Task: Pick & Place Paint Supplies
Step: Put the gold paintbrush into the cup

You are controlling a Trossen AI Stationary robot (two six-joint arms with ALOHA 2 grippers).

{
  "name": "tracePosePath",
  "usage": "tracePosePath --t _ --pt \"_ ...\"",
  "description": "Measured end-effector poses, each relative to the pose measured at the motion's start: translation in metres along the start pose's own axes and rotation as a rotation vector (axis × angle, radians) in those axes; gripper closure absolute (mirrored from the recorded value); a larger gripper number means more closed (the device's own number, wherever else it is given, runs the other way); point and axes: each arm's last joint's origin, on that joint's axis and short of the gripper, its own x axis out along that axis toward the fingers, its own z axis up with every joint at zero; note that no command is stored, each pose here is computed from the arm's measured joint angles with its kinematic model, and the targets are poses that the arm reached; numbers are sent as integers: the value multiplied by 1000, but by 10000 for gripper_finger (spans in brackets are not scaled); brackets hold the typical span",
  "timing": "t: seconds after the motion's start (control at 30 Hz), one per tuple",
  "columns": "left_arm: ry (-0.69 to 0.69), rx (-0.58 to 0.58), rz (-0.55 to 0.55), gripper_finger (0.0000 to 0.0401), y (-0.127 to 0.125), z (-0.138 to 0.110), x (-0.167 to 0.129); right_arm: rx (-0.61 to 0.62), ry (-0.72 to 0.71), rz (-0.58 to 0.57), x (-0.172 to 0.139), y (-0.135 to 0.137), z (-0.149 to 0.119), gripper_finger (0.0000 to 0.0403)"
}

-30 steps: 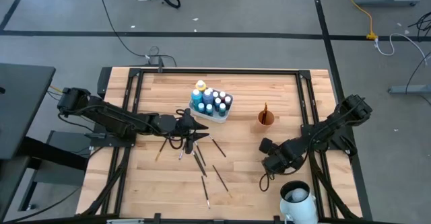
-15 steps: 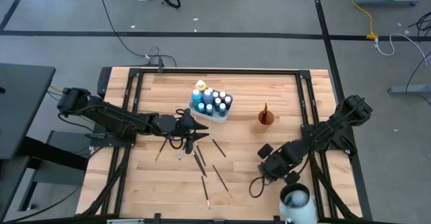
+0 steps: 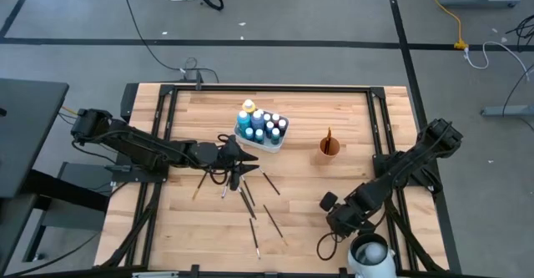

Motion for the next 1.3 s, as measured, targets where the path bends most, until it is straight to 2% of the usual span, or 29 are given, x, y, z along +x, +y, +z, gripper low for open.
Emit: tracePosePath --t 0.37,0.7,1.03,1.17,1.3 --pt "0 0 0 263 0 0 0 -70 -64 -55 20 -1 -18 264" --pt "-8 19 25 263 1 0 0 -133 -116 -80 22 -2 -15 321" --pt "-15 22 46 263 1 0 0 -134 -168 -106 23 -5 -11 393" --pt "-15 23 46 263 1 0 0 -105 -189 -116 22 -10 -10 396" --pt "-15 26 46 263 1 0 0 -36 -192 -214 18 -19 -10 400"
